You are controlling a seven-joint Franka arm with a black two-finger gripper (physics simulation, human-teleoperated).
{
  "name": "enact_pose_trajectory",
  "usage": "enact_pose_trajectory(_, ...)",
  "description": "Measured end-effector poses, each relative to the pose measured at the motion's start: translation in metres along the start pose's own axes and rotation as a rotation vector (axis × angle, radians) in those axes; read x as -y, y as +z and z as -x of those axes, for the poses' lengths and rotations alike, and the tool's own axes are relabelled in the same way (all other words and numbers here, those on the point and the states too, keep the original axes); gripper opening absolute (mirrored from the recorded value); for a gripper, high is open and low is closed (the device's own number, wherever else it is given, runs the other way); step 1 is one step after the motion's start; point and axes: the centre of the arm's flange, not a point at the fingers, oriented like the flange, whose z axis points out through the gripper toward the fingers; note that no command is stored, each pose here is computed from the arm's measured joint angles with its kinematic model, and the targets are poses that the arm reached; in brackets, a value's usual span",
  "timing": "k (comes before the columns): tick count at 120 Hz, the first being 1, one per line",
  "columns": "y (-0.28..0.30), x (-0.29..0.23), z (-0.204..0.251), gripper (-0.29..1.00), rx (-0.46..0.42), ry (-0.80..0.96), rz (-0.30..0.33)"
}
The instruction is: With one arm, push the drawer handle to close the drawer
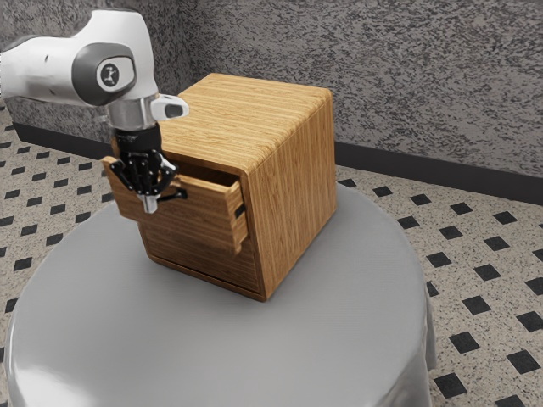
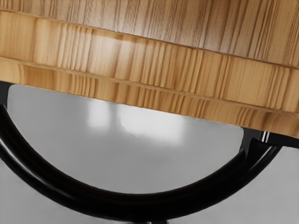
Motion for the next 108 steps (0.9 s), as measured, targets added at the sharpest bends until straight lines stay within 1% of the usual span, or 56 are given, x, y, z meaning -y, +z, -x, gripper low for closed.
enact_pose_trajectory(23,0.001,-0.003,-0.014,-0.08,-0.001,0.004,-0.003)
enact_pose_trajectory(108,-0.006,-0.001,-0.041,-0.08,-0.024,0.021,-0.002)
